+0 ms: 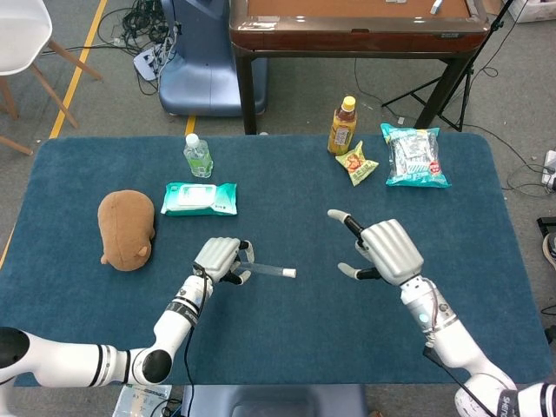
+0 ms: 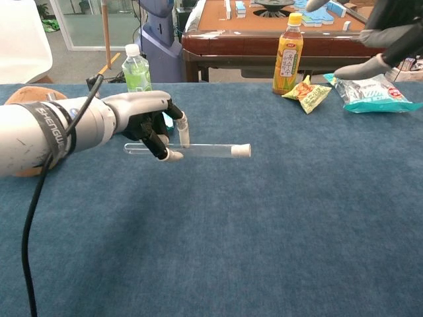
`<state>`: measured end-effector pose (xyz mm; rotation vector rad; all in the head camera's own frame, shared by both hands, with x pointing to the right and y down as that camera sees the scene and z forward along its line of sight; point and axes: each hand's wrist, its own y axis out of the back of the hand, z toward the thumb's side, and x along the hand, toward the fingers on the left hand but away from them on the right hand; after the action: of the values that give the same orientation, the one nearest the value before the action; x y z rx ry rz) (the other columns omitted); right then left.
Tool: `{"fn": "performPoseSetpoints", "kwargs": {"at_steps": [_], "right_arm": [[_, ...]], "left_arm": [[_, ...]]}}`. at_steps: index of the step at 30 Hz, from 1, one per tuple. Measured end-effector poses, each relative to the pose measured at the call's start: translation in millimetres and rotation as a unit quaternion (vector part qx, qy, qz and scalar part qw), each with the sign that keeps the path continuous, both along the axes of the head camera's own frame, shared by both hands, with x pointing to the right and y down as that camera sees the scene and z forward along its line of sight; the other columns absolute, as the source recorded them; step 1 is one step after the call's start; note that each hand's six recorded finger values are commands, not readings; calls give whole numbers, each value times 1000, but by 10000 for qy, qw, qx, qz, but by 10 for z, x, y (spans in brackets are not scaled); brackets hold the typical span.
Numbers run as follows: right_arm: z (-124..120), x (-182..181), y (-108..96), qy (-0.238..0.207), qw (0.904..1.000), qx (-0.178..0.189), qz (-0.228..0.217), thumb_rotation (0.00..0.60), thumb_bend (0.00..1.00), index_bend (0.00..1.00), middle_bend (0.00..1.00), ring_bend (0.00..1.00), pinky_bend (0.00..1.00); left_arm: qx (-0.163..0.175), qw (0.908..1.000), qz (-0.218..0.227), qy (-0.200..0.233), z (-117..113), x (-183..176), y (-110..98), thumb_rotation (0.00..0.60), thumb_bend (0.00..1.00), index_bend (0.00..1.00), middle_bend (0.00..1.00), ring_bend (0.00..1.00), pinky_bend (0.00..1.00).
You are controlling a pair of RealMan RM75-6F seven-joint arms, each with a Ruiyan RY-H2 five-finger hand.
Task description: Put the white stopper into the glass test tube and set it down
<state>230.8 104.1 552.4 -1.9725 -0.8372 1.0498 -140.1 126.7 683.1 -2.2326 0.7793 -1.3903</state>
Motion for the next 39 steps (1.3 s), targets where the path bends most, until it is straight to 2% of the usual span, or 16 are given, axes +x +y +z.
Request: {"fn": "performPoseSetpoints", "kwargs": {"at_steps": [10,15,17,21,25,27,32,35,37,39], "right_arm": [[-83,387,27,145,9994,24,302,600,188,166,1000,1000,1000],[-80,432,37,147,9993,5,344,600,188,166,1000,1000,1000],[-75,436,40,142,9993,-5,352,600,188,166,1000,1000,1000],[-70,447,38,137,9992,-2,375,600,188,166,1000,1000,1000],[-87,470,20,143,9990,39,422,600,188,166,1000,1000,1000],[-96,482,11,153,9989,62,441,600,188,166,1000,1000,1000],[-97,583,9,328,9981,91,518,600,188,166,1000,1000,1000],[-57,725,35,606,9963,49,601,600,189,166,999,1000,1000],[-10,863,66,822,9941,-7,703,600,189,182,967,998,1000],[29,983,96,988,9920,-42,786,600,190,219,861,935,969]], "left_arm": [[386,9968,368,-603,302,201,48,600,317,552,1000,1000,1000],[403,9948,501,-791,426,305,82,600,316,534,1000,1000,1000],[392,9943,523,-840,464,335,89,600,316,484,1000,1000,1000],[364,9936,561,-908,493,358,96,600,315,281,1000,1000,1000],[404,9940,498,-888,455,323,57,600,314,145,989,1000,1000],[423,9943,463,-868,433,298,35,600,314,100,947,991,1000],[507,9953,382,-737,304,218,-29,600,314,101,841,883,1000],[731,9944,348,-679,149,92,-102,600,315,122,769,799,1000],[982,9923,323,-682,25,-43,-162,600,314,136,718,744,997],[1222,9896,284,-708,-85,-196,-209,600,314,153,649,681,954]]}}
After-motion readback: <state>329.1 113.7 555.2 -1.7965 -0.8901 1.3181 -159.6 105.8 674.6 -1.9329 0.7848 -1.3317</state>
